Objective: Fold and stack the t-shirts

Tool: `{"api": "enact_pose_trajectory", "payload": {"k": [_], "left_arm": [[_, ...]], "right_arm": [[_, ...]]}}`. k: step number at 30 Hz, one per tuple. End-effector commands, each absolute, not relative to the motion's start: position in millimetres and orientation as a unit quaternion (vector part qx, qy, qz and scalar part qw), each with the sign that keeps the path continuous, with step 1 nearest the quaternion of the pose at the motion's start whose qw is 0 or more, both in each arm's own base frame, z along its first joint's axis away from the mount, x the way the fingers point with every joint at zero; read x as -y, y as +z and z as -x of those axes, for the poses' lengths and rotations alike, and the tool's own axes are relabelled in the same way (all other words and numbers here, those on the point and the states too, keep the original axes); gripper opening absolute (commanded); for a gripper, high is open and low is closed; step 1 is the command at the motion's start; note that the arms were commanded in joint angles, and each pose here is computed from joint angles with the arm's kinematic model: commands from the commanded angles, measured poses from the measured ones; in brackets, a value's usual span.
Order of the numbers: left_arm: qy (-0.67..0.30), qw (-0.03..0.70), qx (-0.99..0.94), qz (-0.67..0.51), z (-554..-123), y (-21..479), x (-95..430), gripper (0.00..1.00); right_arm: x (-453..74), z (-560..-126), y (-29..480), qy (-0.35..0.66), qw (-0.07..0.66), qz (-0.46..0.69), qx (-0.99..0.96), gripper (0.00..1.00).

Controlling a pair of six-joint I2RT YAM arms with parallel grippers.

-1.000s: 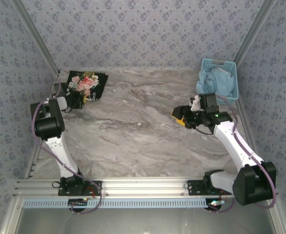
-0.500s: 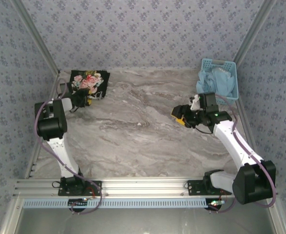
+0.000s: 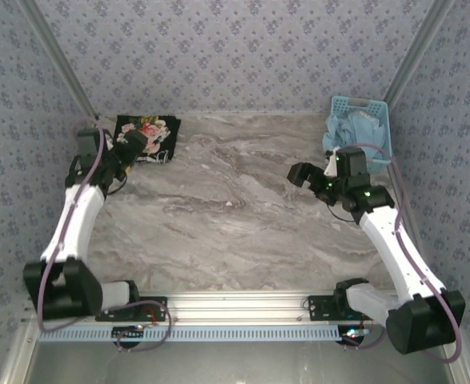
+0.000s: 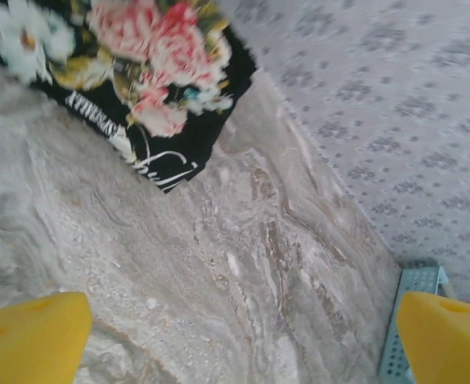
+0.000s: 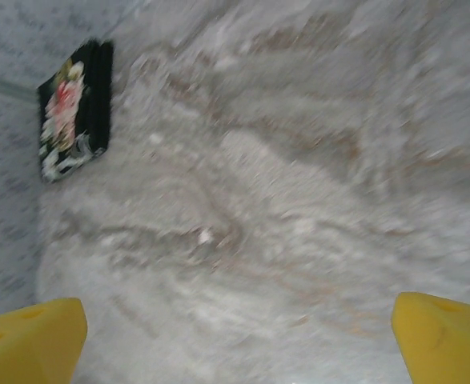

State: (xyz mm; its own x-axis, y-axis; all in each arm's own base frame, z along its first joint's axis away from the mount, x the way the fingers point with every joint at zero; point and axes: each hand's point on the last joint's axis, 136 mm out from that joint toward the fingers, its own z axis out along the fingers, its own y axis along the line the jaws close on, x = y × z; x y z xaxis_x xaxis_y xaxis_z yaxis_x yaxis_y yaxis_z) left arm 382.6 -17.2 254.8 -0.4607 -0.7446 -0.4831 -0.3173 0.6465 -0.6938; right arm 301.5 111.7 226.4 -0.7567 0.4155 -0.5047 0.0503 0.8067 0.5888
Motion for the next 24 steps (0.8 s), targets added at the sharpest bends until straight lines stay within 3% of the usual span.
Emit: {"api": "enact_pose_trajectory", "payload": {"k": [1,5,9,12,17,22,24], "left_arm": [[-0.077,0.411,-0.841,0.342,-324.4,231.6,-30.0,0.98],[0.064,0.473,-0.800,0.363,-286.7,228.8,-75.5,0.97],[0.120,0.520,-0.804,0.263,-289.3,193.8,-80.0,0.98],[0.120,0.521,-0.824,0.185,-301.6,162.0,-67.3,0.98],[0.081,0.491,-0.849,0.179,-322.8,101.0,-69.0,0.98],[0.016,0.526,-0.827,0.197,-365.3,104.0,-68.3,0.98],[0.003,0.516,-0.839,0.172,-381.2,100.7,-61.9,0.98]], "right_arm": [[-54.3,-302.6,246.1,0.123,0.414,-0.155,-0.888,1.00],[2.3,-304.9,219.4,-0.018,0.435,-0.185,-0.881,1.00],[29.9,-317.9,188.6,-0.075,0.472,-0.162,-0.863,1.00],[34.1,-332.6,166.1,-0.100,0.516,-0.119,-0.843,1.00],[34.1,-352.4,103.2,-0.073,0.502,-0.099,-0.856,1.00],[28.3,-386.8,105.7,-0.061,0.549,-0.052,-0.832,1.00],[33.2,-392.9,92.4,-0.049,0.532,-0.068,-0.843,1.00]]}}
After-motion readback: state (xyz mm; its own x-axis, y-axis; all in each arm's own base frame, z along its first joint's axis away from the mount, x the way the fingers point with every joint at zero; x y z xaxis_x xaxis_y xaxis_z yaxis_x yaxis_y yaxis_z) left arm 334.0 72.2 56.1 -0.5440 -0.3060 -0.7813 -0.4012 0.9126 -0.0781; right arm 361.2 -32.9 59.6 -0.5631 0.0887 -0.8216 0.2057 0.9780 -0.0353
